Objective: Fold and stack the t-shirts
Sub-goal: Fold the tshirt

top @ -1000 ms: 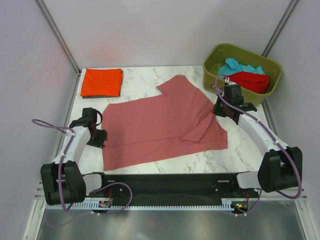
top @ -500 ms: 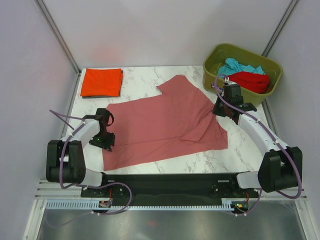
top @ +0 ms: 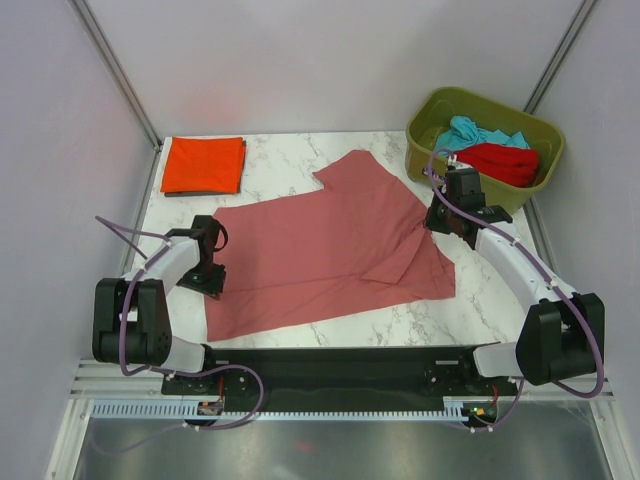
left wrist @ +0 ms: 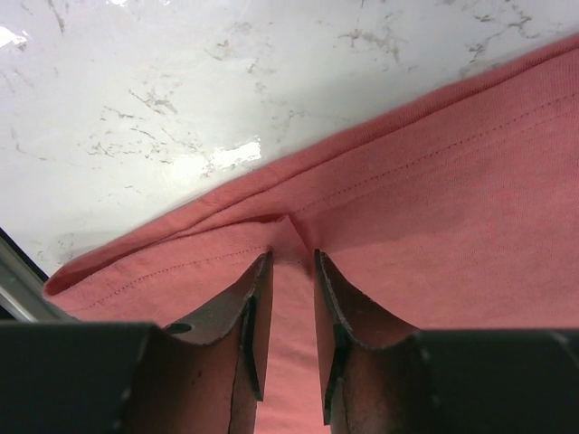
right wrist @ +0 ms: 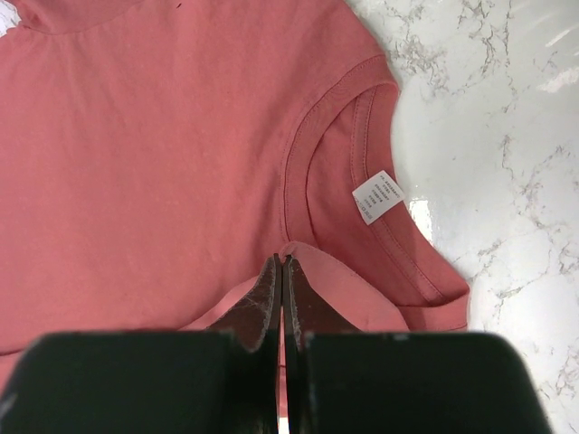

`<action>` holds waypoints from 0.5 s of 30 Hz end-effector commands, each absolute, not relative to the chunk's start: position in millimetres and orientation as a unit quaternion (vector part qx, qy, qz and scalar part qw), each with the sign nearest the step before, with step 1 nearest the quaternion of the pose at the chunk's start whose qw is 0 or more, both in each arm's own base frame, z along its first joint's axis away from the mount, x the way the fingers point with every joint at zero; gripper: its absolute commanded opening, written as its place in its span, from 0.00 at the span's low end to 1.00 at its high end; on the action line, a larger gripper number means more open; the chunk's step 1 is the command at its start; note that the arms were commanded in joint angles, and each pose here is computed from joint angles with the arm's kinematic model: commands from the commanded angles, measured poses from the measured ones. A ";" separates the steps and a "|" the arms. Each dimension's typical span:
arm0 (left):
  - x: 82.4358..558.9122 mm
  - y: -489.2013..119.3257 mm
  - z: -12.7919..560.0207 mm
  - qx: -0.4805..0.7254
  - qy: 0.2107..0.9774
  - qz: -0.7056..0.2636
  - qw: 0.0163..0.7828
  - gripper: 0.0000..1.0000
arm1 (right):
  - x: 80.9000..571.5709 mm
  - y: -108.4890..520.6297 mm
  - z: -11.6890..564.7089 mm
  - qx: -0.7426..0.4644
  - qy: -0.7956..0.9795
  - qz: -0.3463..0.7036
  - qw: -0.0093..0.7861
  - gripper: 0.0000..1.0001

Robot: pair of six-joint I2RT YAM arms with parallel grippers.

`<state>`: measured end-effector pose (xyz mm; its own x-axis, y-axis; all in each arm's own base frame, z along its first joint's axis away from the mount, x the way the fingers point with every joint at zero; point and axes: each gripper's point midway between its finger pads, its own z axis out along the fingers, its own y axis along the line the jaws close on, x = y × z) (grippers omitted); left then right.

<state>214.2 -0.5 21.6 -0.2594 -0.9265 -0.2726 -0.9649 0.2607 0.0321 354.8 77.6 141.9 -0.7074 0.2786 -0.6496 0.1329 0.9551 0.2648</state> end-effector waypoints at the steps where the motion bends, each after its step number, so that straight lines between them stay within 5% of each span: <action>1: 219.4 8.4 28.2 -0.615 0.770 0.112 0.125 0.31 | 365.5 77.2 157.7 0.107 0.907 0.097 0.396 0.01; 5: 220.7 11.1 32.9 -0.614 0.769 0.112 0.137 0.03 | 366.5 73.0 159.9 0.112 0.906 0.086 0.399 0.00; 15: 212.4 18.8 43.7 -0.622 0.758 0.129 0.149 0.02 | 381.4 67.7 153.1 0.127 0.909 0.048 0.395 0.00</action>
<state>211.5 6.1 32.5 -0.2462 -0.9164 -0.3155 -0.9670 0.2541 0.0167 362.8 69.2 140.6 -0.6942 0.2732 -0.6659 0.1800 0.9617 0.2069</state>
